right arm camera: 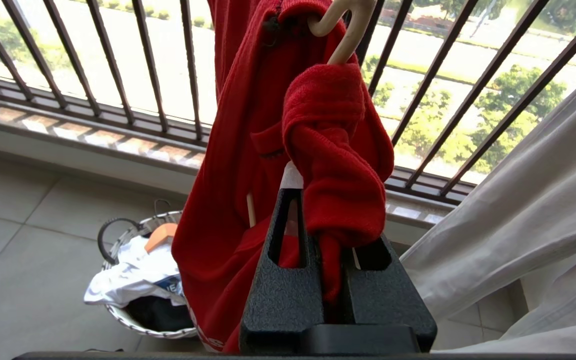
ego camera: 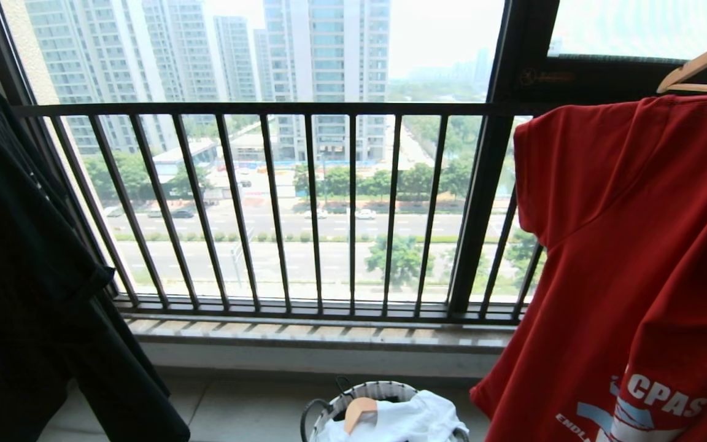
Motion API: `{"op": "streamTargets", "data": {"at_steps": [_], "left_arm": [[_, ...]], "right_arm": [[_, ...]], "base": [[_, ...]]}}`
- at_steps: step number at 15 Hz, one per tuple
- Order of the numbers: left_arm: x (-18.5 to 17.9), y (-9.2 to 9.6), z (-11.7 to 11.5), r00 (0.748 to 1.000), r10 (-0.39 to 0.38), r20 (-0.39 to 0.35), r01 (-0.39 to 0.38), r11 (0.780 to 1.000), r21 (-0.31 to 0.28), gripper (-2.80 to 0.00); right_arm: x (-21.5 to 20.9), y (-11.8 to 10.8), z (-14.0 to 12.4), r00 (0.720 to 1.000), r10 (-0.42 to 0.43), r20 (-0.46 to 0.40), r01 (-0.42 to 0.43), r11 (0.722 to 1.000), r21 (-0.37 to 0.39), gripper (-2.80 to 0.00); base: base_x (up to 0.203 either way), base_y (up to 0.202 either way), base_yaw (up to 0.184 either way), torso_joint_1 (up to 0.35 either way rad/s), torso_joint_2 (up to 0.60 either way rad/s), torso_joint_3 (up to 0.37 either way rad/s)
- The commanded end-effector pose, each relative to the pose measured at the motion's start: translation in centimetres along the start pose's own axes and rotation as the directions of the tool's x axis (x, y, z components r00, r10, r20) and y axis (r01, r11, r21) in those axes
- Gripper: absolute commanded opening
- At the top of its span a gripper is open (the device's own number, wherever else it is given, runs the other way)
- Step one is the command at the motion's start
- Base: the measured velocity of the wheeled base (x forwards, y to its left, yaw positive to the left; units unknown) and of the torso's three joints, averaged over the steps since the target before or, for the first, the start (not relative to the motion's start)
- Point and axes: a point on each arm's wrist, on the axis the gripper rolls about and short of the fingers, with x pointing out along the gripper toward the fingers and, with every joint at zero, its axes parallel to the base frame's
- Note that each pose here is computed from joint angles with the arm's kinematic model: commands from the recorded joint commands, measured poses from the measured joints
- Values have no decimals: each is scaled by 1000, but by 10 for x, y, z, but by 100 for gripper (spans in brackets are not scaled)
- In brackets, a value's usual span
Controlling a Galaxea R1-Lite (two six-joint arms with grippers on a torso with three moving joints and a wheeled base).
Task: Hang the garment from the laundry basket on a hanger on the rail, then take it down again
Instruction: Hang the clothes rack on the clothesline
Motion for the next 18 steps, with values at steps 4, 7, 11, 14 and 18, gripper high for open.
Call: {"op": "streamTargets", "data": {"at_steps": [4, 7, 11, 14, 18], "left_arm": [[-1, 0, 0, 1000, 1, 1, -1, 1000, -1, -280], [-2, 1, 0, 1000, 1, 4, -1, 1000, -2, -280], [-3, 1, 1, 1000, 1, 8, -1, 1000, -2, -280], [-4, 2, 1, 1000, 1, 12, -1, 1000, -4, -280], [-6, 2, 1, 1000, 0, 18, 0, 1000, -7, -280]], "right_arm": [[0, 0, -1, 1000, -1, -5, 1, 1000, -1, -280], [-1, 0, -5, 1000, 1, -12, -1, 1000, -2, -280], [-3, 0, -6, 1000, 1, -9, -1, 1000, -3, -280], [-3, 0, -7, 1000, 1, -10, -1, 1000, -3, -280], [-3, 0, -8, 1000, 1, -15, -1, 1000, -5, -280]], "base": [[0, 0, 0, 217, -522, -305], [0, 0, 0, 244, -557, -311], [0, 0, 0, 267, -591, -328], [0, 0, 0, 249, -534, -288], [0, 0, 0, 177, -374, -202]]}}
